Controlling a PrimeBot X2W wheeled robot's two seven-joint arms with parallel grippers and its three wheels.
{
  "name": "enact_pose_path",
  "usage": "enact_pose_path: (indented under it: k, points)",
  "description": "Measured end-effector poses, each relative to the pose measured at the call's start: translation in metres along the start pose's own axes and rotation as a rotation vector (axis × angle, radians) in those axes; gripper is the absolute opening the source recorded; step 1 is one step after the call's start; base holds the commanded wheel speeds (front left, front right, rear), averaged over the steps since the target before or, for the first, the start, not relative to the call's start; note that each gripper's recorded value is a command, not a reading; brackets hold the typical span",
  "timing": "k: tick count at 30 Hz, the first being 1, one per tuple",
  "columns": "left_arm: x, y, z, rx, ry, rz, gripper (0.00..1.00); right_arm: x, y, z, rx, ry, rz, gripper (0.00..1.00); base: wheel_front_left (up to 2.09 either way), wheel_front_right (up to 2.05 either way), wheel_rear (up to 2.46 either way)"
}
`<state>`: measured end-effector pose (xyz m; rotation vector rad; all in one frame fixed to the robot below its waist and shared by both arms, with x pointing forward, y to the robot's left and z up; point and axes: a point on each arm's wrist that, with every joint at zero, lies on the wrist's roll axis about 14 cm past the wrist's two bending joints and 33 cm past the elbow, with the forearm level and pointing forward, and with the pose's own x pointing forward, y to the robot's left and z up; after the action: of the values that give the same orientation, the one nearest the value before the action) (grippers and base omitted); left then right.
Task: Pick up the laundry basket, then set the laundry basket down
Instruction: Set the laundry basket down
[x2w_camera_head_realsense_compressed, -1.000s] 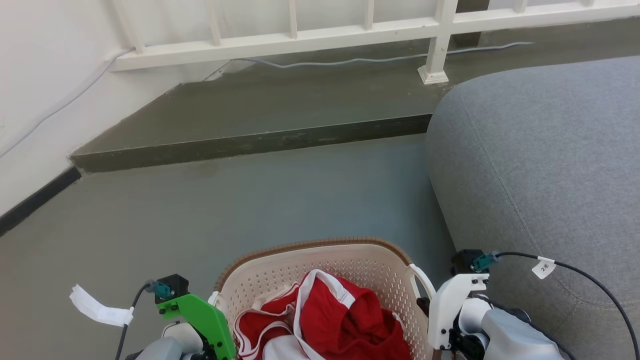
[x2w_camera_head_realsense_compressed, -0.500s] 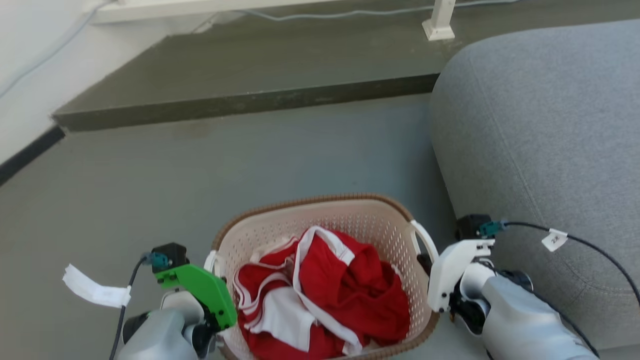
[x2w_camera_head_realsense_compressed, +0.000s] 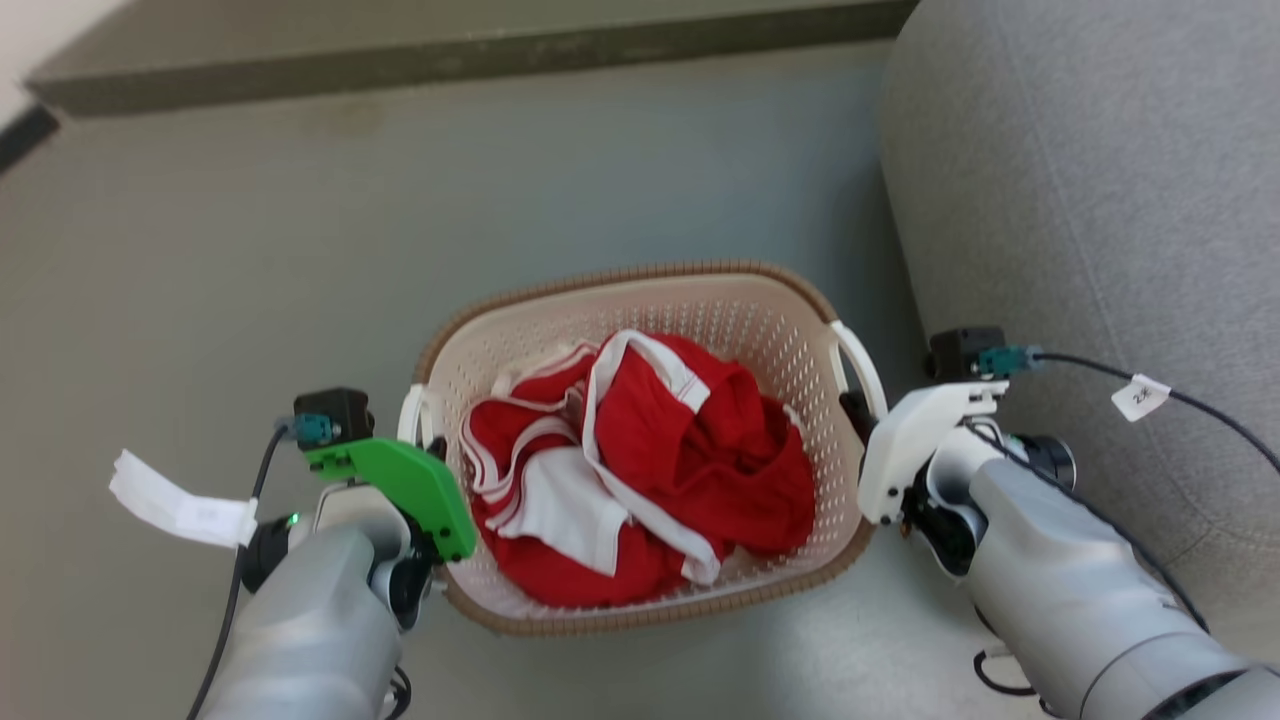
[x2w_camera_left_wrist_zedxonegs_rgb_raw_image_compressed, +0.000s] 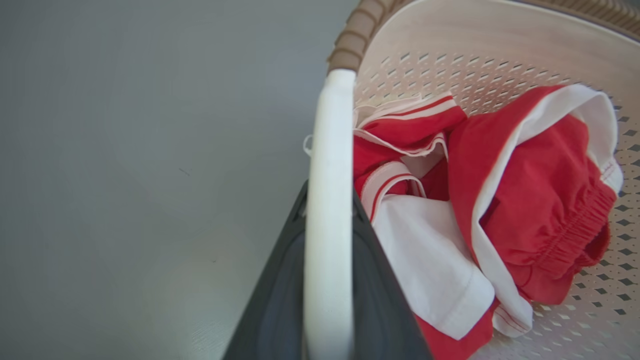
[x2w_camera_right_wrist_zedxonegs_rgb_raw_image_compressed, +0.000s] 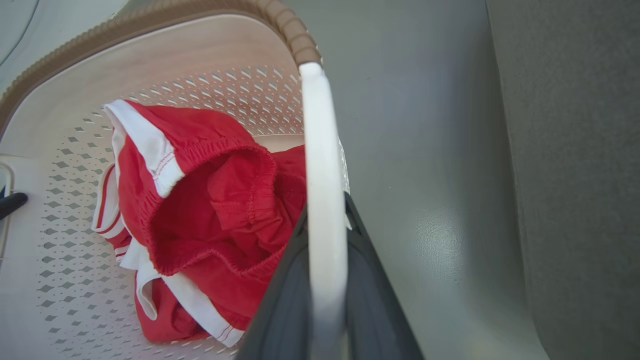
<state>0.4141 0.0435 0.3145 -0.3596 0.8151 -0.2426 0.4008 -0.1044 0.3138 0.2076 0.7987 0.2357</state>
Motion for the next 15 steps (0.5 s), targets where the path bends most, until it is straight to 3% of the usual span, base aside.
enact_pose_path:
  k: [15]
  points:
    - [0.057,0.013,0.013,-0.009,-0.034,0.006,0.0,0.055,-0.024,0.012,-0.014,-0.019,-0.018,0.0,0.0,0.0,0.0]
